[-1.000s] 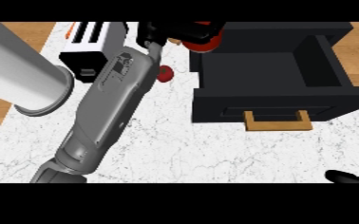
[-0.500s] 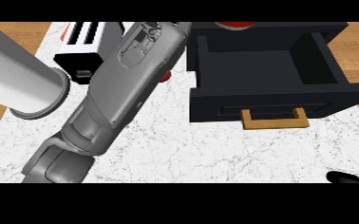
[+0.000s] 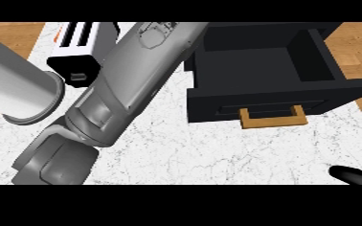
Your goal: Pick up the can, place it into the drawer and close the drawer
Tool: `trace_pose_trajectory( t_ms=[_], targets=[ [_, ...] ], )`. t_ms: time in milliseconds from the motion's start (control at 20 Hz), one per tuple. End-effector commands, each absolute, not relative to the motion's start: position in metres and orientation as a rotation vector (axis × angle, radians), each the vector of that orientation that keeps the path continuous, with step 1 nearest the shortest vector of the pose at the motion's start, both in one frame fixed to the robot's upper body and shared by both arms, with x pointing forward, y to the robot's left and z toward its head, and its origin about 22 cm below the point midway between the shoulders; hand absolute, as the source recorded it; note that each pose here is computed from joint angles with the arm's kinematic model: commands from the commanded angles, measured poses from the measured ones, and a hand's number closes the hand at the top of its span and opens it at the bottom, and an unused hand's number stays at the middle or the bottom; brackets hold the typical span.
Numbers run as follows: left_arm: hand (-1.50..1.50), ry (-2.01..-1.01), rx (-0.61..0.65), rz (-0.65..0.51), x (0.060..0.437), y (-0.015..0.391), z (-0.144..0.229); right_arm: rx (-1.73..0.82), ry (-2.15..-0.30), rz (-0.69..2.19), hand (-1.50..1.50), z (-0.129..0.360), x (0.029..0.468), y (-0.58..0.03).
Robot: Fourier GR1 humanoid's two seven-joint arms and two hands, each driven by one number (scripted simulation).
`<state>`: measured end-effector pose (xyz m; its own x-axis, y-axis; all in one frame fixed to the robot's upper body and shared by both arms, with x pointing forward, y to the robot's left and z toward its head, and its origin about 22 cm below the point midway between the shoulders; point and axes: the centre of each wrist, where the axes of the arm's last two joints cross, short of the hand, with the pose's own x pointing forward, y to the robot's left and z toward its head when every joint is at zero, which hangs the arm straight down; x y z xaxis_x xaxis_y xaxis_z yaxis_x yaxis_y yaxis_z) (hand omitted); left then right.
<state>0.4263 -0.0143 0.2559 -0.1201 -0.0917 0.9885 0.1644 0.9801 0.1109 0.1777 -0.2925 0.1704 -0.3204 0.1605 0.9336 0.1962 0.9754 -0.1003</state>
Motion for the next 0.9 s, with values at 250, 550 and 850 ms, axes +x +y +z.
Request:
trace_pose_trajectory(
  t_ms=[250, 550, 850],
  targets=[
    [1.5, -1.688, 0.071, -0.161, 0.438, -0.01, 0.235, -0.245, -1.902, -0.002, -1.5, 0.17, 0.188, -0.299],
    [-1.5, -1.708, 0.134, -0.108, 0.435, -0.018, 0.247, -0.226, -1.913, 0.013, -1.5, 0.165, 0.189, -0.29],
    [-1.5, -1.72, 0.133, -0.08, 0.435, -0.02, 0.251, -0.334, -1.961, 0.124, -1.5, 0.18, 0.191, -0.281]
  ],
)
